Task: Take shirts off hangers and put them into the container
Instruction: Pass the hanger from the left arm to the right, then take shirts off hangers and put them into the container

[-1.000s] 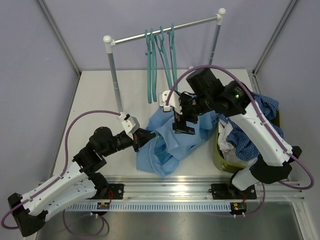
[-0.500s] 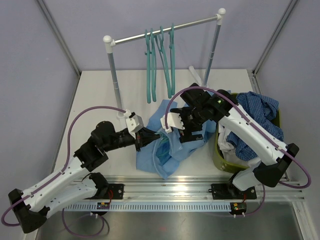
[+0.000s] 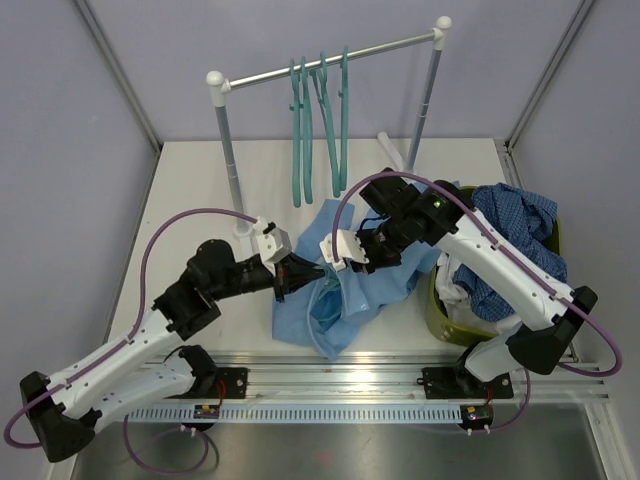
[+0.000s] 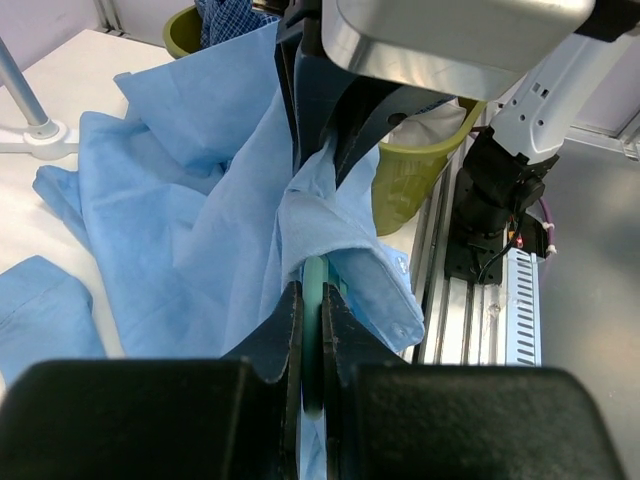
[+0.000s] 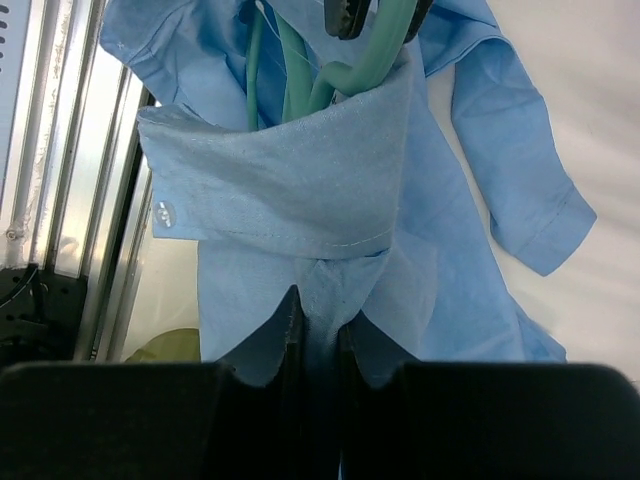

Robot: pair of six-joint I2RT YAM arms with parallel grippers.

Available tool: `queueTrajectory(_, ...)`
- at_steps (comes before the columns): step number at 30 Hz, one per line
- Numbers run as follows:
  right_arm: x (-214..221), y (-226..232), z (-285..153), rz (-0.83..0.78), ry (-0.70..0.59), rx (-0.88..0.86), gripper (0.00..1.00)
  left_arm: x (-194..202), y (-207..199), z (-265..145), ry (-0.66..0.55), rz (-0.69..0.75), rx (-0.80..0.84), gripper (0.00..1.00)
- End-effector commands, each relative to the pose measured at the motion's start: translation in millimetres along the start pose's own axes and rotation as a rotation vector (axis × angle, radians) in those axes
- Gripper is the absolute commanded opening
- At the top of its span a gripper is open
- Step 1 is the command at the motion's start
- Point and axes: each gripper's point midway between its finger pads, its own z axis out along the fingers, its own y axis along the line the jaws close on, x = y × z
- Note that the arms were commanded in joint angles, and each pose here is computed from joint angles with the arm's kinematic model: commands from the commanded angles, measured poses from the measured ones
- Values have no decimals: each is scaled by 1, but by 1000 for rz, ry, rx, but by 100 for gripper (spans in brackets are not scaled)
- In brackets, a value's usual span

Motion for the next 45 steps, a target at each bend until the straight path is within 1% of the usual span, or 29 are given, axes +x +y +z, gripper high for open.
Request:
queueTrajectory(1,-10,24,3,55,-47,-101,0,-62,0,0,-188,82,-10,0)
queueTrajectory(4,-14,17,-2,106,-48,-72,0,-58,8,-2,-181,44,-61,0)
queueTrajectory(5,-11,13,-4,159,-20,-37,0,-58,20,-4,-178,9,-137,1)
queueTrajectory(6,-11,3,-7,182,-22,11,0,-64,23,-10,-183,1,-175,19)
queueTrajectory(7,-8,-2,-11,210,-18,43,0,-51,30,-16,-128,-33,-225,38)
queueTrajectory(8,-8,-4,-17,254,-29,74,0,-47,43,-25,-115,-69,-325,50)
queueTrajectory(9,-2,-14,-23,293,-44,120,0,-49,45,-37,-121,-85,-368,61)
queueTrajectory(10,0,-17,-27,345,-61,146,0,-38,46,-46,-86,-135,-407,67)
queueTrajectory(11,-3,-22,-36,345,-101,196,0,-34,52,-55,-88,-158,-465,72)
queueTrajectory(13,1,-21,-37,389,-121,215,0,-24,50,-73,-90,-205,-512,78)
queueTrajectory(15,4,-23,-37,440,-143,248,0,-16,49,-84,-100,-283,-546,81)
queueTrajectory(17,10,-29,-35,487,-142,289,0,-6,47,-82,-100,-398,-557,82)
queueTrajectory(19,15,-36,-36,530,-139,330,0,15,46,-72,-52,-538,-572,82)
queueTrajectory(21,15,-42,-39,559,-153,350,0,30,47,-63,-10,-617,-592,83)
queueTrajectory(22,17,-45,-39,572,-156,358,0,42,49,-55,26,-663,-629,83)
queueTrajectory(24,17,-51,-43,594,-167,378,0,51,50,-48,54,-706,-676,83)
queueTrajectory(28,24,-59,-49,628,-172,418,0,61,42,-28,108,-712,-751,82)
queueTrajectory(29,24,-58,-47,631,-173,415,0,71,43,-21,148,-707,-781,83)
queueTrajectory(30,25,-59,-49,633,-178,420,0,71,43,-21,164,-707,-809,83)
queueTrajectory(32,24,-57,-48,642,-191,409,0,78,49,-22,167,-718,-911,83)
queueTrajectory(33,23,-57,-49,644,-199,406,0,91,52,-23,218,-708,-971,83)
queueTrajectory(35,22,-55,-49,651,-211,398,0,98,59,-23,204,-730,-1037,83)
queueTrajectory(37,19,-54,-51,653,-229,395,0,106,62,-10,182,-730,-1024,83)
queueTrajectory(38,20,-54,-51,658,-233,391,0,98,64,3,120,-746,-987,81)
queueTrajectory(39,21,-54,-52,670,-235,391,0,104,64,8,126,-731,-975,70)
queueTrajectory(40,20,-55,-54,666,-242,396,0,111,64,13,132,-727,-961,56)
queueTrajectory(42,22,-55,-58,672,-241,413,0,113,65,18,133,-719,-962,22)
queueTrajectory(43,23,-55,-63,669,-240,429,0,115,67,18,147,-702,-977,15)
queueTrajectory(45,25,-54,-69,647,-233,454,0,119,71,8,178,-653,-1008,11)
